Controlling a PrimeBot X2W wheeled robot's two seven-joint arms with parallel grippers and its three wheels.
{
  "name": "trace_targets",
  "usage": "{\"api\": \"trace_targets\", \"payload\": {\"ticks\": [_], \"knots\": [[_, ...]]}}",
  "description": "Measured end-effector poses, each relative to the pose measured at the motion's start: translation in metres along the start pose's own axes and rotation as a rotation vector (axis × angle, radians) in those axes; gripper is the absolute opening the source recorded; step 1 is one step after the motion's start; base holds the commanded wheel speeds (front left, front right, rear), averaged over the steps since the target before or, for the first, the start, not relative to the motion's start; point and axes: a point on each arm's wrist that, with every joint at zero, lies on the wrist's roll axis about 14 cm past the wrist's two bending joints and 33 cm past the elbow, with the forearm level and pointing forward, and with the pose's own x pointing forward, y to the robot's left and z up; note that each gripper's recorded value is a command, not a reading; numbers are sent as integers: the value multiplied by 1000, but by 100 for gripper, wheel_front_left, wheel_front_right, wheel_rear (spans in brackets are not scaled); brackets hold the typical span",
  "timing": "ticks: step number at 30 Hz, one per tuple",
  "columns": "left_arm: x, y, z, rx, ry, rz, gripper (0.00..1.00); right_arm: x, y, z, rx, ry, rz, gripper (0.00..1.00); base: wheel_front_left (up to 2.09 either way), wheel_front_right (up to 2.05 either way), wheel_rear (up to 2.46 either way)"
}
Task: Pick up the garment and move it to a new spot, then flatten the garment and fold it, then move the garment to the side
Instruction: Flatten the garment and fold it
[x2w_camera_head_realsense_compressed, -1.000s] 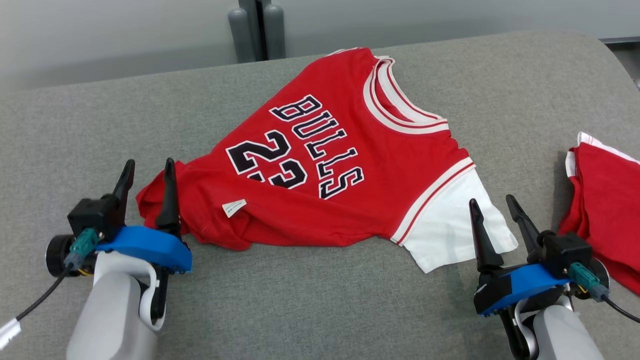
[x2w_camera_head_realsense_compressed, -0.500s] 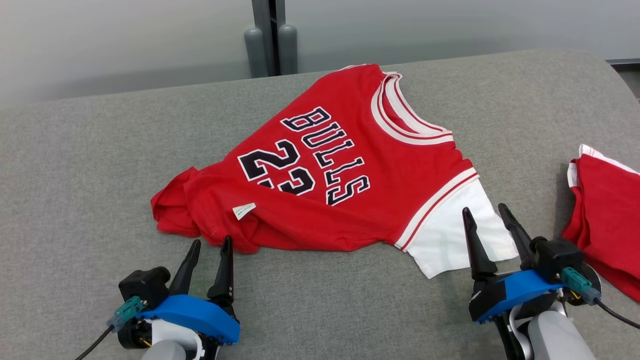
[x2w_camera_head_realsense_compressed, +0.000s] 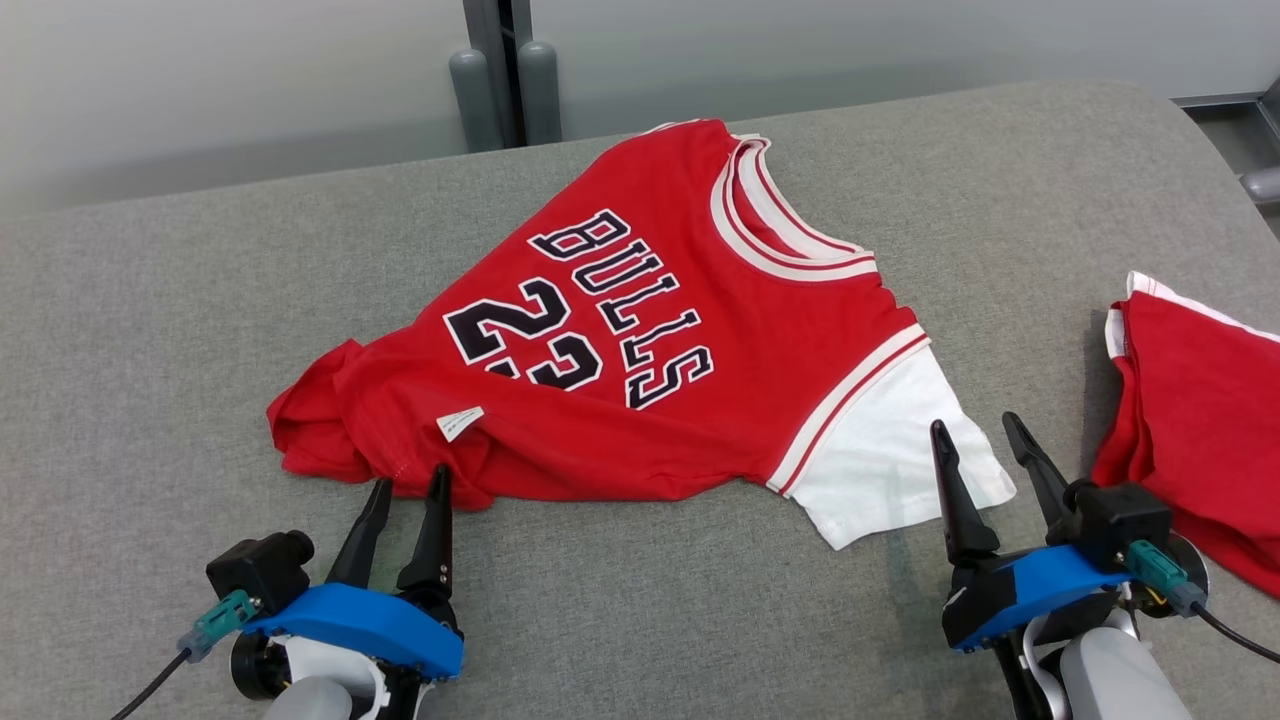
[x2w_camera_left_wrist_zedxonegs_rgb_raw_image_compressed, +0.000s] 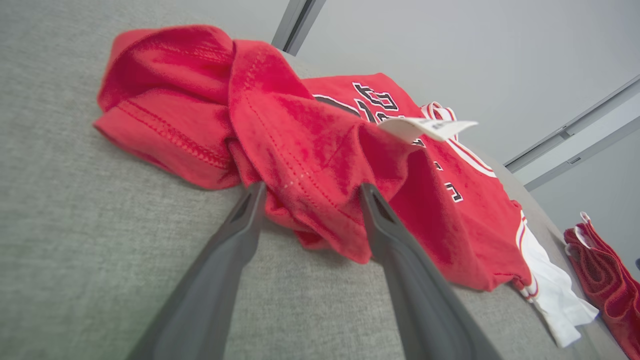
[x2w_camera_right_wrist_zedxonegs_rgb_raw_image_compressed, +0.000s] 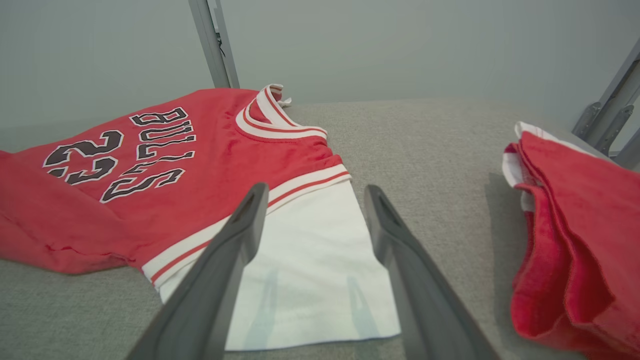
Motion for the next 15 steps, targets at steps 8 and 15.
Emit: {"api": "trace_targets", "payload": {"ticks": [8,15], "knots": [[1,1,0,-37,6,-3,0,1,2,-1,2,3,6,100,0,0,0],[0,0,25,6,-67,-11,0,2,3,3,5,-9,7,100,0,0,0]]}}
